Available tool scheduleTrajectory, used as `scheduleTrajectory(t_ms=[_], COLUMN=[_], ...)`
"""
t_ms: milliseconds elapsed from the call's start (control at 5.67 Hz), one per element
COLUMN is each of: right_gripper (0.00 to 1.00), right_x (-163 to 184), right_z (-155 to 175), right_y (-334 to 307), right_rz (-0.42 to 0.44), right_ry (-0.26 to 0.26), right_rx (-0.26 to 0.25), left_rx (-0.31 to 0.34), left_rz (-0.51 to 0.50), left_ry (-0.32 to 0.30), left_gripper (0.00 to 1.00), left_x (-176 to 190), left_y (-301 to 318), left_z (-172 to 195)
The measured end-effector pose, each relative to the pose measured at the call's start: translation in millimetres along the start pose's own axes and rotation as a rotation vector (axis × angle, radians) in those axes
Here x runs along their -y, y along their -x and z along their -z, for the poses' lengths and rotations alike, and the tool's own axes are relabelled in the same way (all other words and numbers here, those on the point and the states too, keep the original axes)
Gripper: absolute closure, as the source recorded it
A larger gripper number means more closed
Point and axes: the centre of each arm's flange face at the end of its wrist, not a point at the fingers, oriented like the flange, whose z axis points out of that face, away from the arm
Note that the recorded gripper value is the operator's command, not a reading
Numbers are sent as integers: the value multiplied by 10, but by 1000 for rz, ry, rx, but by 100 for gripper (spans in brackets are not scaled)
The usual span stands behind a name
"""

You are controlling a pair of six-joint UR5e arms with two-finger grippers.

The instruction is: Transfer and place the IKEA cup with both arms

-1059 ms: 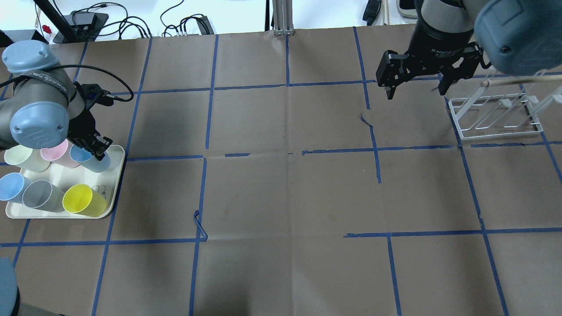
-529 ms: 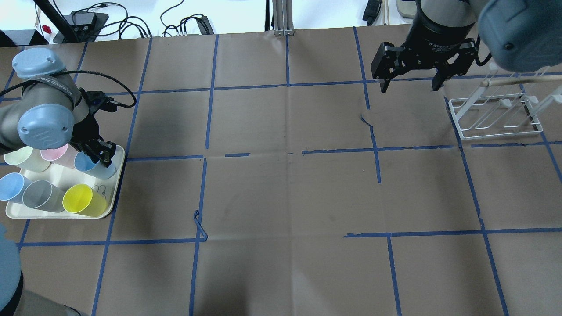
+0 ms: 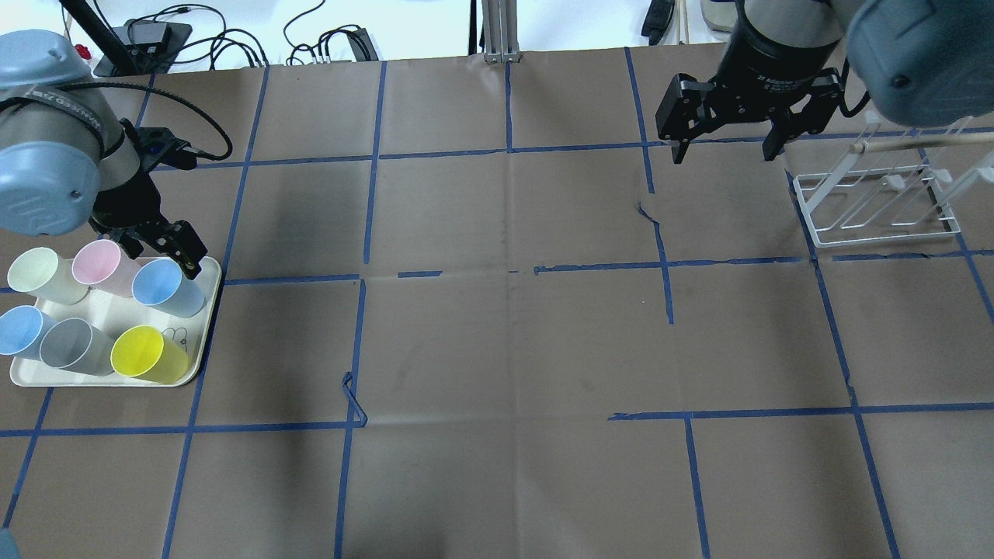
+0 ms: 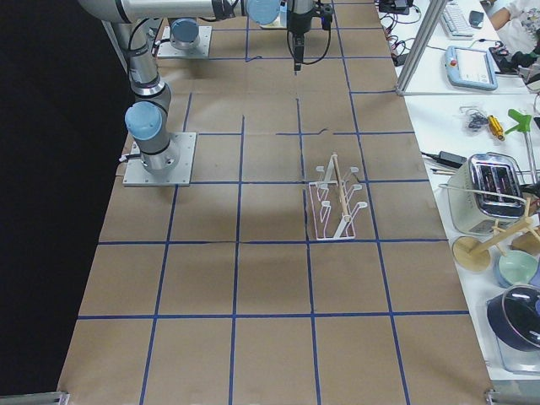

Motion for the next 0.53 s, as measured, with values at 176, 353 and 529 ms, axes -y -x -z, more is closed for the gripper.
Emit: scheduleTrajectory(t_ms=[176, 353, 529], right_gripper=[0, 0, 0], right_x=[0, 1, 2], right_z=[7, 7, 4], right_y=[1, 2, 2], right_rz=[-1, -1, -1], right_ry=[-2, -3, -3], right_rx=[0, 0, 0], left_rx=[12, 13, 9], left_rz=[21, 40, 69], left_ry=[-3, -22, -68], left_gripper=[2, 2, 2], left_x=[13, 26, -39], left_y=[-437, -876, -1253], left_z=[506, 959, 1333])
